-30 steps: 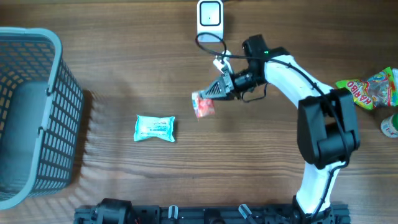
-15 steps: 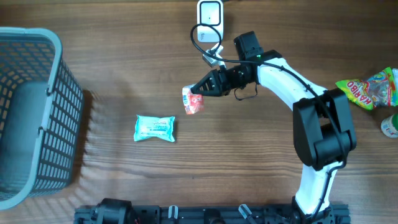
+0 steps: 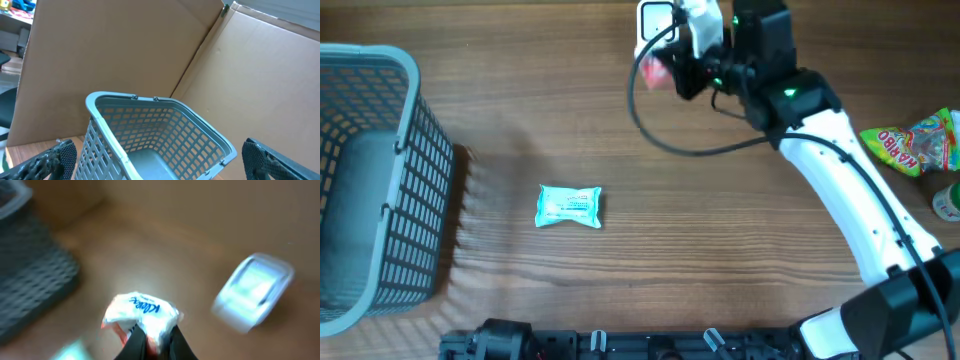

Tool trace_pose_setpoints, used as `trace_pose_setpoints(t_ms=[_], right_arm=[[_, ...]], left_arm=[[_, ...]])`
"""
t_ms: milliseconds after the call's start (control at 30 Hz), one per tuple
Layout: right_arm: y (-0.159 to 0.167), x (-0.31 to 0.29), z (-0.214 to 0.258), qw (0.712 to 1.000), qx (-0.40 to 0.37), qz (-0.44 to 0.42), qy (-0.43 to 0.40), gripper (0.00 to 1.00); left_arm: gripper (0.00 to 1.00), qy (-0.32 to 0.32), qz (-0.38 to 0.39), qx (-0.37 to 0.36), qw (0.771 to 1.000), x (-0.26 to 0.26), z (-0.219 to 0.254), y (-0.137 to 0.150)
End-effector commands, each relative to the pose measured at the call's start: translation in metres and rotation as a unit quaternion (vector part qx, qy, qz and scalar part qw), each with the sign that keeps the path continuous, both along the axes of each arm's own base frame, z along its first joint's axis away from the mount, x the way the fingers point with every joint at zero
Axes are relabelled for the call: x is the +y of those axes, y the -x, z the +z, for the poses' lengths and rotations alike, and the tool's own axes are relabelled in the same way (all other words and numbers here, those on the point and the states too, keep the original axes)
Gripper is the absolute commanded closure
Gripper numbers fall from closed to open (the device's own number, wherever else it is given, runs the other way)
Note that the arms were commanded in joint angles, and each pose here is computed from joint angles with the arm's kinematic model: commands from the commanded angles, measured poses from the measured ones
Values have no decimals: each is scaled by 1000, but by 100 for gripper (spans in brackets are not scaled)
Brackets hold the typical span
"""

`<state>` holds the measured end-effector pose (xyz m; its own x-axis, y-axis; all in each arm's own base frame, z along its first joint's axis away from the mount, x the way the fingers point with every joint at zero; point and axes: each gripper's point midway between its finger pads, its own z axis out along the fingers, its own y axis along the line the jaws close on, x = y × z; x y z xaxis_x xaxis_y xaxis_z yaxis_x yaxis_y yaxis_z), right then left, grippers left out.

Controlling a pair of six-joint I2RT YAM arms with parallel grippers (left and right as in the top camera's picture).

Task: Scan the item barcode
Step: 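Lift the Kleenex pack up to the white scanner, then carry the Kleenex pack right and release it at the table edge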

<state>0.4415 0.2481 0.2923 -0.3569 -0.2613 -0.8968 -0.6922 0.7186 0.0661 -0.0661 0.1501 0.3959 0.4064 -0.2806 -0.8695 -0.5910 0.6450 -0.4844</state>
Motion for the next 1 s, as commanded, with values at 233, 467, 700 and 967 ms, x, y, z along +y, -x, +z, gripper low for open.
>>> trace_pose_setpoints(t_ms=[233,467,700,967], right_arm=[[-131,-6,-68,949,-248,-111,159,95],[-170,-2,-143,920,-297,-126,222,96],[-188,-30,-103,890,-305,-228,252,96],[-147,-161,-13,756,-227,-377,484,96]], left_arm=[[0,-3,-3,2,1000,0,0,-1],[0,-3,-2,2,1000,0,0,-1],[0,-3,-3,2,1000,0,0,-1],[0,-3,-2,2,1000,0,0,-1]])
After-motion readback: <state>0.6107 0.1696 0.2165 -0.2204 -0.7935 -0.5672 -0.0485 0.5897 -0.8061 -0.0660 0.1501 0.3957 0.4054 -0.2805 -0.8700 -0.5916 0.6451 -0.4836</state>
